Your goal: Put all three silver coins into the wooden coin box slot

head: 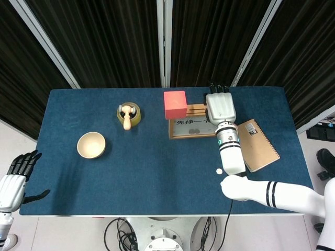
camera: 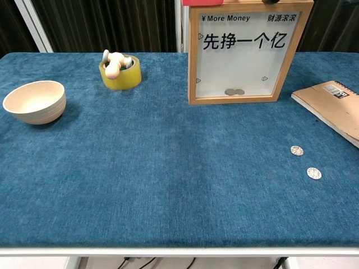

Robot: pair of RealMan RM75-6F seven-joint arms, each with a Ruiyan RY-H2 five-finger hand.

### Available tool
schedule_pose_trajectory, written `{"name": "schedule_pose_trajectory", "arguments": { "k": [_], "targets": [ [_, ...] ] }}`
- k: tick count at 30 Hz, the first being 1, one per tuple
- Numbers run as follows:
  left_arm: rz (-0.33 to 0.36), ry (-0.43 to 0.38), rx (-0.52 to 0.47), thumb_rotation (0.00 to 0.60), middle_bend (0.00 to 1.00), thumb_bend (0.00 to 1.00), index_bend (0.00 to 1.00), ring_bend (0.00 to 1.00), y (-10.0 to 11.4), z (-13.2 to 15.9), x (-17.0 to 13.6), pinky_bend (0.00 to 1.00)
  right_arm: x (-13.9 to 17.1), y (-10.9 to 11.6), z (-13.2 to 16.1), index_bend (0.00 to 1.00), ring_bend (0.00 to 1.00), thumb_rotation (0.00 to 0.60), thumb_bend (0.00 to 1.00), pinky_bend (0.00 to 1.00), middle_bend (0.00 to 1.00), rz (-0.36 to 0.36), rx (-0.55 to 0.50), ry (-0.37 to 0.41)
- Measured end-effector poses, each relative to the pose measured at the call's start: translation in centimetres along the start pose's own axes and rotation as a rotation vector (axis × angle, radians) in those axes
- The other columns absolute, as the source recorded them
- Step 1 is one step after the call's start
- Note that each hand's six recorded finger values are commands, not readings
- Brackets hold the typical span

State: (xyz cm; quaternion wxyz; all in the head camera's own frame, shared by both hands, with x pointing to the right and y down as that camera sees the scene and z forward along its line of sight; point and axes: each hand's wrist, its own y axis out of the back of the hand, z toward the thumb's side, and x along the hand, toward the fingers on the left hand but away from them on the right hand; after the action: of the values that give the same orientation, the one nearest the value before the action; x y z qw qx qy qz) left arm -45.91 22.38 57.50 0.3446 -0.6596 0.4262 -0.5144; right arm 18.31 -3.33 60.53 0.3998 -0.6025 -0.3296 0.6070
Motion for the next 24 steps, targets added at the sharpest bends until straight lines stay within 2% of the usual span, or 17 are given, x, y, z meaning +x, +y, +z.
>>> {"name": "schedule_pose_trajectory", "arguments": {
  "k": [13, 19, 24],
  "targets": [
    [0.001, 0.0, -0.005, 0.6, 0.0, 0.0, 0.03, 0.0, 0.1, 0.0, 0.0, 0.0, 0.7, 1.2, -0.5, 0.0, 0.0, 0.6, 0.38, 0.0, 0.0, -0.043, -0.046, 0.029],
    [0.003, 0.003, -0.004, 0.6, 0.0, 0.0, 0.03, 0.0, 0.1, 0.0, 0.0, 0.0, 3.1, 2.4, -1.9, 0.0, 0.0, 0.6, 0.38, 0.0, 0.0, -0.113, -0.069, 0.075],
    [0.004, 0.007, 0.001, 0.6, 0.0, 0.0, 0.03, 0.0, 0.0, 0.0, 0.0, 0.0, 6.6, 2.3, -4.0, 0.0, 0.0, 0.6, 0.38, 0.0, 0.0, -0.205, -0.043, 0.134]
  ]
}}
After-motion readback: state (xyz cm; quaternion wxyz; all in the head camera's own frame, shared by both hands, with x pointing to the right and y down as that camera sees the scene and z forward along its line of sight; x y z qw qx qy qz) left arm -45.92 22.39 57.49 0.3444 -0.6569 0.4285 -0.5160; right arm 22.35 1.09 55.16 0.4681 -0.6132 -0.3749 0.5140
